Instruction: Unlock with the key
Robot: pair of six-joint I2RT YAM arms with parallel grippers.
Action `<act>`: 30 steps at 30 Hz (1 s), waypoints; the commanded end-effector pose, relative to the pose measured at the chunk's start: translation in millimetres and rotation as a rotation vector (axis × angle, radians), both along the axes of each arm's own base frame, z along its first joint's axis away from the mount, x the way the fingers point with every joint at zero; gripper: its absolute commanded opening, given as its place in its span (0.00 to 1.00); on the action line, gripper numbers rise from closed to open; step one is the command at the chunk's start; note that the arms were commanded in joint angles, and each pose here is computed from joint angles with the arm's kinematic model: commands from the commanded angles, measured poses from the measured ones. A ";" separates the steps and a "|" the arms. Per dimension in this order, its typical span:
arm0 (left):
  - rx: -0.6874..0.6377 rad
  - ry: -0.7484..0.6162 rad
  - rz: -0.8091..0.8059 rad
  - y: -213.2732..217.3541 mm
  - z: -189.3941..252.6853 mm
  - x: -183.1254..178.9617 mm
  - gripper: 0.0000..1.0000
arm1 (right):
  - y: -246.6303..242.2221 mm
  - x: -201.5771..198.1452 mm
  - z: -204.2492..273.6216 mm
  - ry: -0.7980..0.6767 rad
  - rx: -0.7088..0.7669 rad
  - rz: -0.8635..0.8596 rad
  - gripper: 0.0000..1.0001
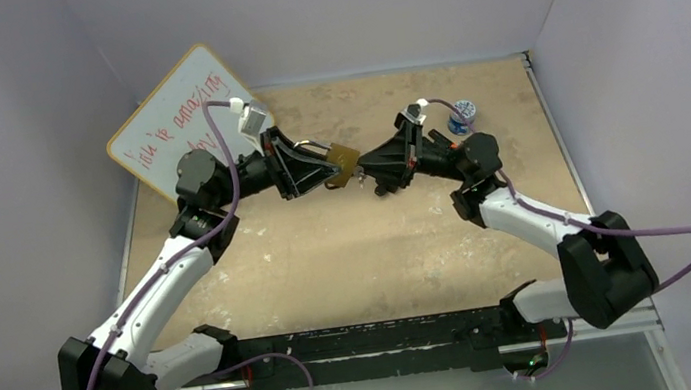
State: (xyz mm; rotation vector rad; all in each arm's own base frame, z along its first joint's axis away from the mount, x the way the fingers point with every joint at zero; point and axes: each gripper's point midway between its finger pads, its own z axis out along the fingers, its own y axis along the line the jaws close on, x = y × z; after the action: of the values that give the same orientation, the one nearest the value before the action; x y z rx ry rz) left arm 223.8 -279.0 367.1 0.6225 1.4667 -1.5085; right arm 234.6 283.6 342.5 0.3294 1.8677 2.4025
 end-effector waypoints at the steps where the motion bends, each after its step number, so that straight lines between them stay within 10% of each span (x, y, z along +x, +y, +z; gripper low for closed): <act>1: -0.085 -0.240 0.020 6.4 52.8 -11.1 0.00 | -16.2 10.1 5.5 -0.097 -0.070 -0.107 0.36; 14: 0.017 -0.149 0.011 0.2 25.0 0.4 0.00 | -48.6 33.1 -39.8 -0.300 -0.620 -0.242 0.68; 30: 0.110 -0.032 -0.291 -22.0 -18.1 -27.0 0.00 | -14.2 2.3 49.9 -0.946 -0.526 -0.127 0.71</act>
State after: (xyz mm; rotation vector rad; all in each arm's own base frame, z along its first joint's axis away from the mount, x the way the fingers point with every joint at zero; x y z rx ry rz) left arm 214.8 -294.4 306.0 0.7936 1.6869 -1.6132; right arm 255.8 252.3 373.0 -0.3832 1.8800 1.4403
